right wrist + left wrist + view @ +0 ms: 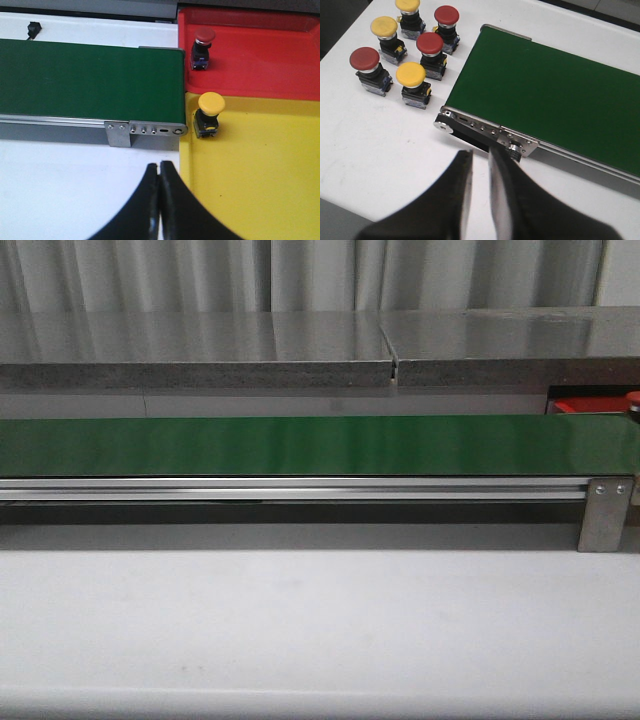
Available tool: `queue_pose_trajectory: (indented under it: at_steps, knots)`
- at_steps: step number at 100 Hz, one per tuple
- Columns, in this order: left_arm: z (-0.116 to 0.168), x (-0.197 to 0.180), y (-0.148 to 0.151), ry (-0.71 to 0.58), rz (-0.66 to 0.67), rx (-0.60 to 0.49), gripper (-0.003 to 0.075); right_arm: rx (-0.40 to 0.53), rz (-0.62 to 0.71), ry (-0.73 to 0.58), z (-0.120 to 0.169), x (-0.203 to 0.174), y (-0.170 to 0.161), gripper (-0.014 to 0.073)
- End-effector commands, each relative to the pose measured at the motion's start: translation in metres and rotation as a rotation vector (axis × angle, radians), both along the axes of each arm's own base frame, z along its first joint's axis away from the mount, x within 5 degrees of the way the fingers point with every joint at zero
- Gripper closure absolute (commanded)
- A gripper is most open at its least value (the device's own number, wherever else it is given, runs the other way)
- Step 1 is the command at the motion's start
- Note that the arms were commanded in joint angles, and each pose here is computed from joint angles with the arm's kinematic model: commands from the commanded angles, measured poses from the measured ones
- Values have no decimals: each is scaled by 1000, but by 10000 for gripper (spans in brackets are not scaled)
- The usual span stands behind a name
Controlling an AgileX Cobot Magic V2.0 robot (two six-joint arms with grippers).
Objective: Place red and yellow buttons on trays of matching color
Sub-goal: 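Move the left gripper over the cluster of red and yellow buttons, then lower the left gripper and grasp a yellow button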
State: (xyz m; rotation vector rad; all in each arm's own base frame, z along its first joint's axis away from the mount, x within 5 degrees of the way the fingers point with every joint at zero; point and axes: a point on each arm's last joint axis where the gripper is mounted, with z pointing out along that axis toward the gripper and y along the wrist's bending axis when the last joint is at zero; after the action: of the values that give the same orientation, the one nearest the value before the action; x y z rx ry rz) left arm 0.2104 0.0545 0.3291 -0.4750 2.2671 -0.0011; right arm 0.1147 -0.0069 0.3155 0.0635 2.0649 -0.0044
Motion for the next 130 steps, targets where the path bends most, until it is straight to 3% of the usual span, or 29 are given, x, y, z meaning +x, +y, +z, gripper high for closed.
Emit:
queue_pose_trajectory:
  at_steps: [1,7,14,38,64,130]
  knots:
    - [16,16,7,-80,27,-9,329,-15,-9,-88,13,2,-1,712]
    - [15,24,13,-65,58,-45,193,-15,-9,-88,13,2,-1,712]
    - [12,35,22,-26,97,-80,138,-15,-9,-88,13,2,-1,712]
    - [-5,72,57,150,161,-150,174,-15,-9,-88,13,2,-1,712]
    - [-31,107,90,255,213,-220,174,-15,-9,-88,13,2,-1,712]
    - [-85,170,123,313,223,-243,174,-15,-9,-88,13,2,-1,712]
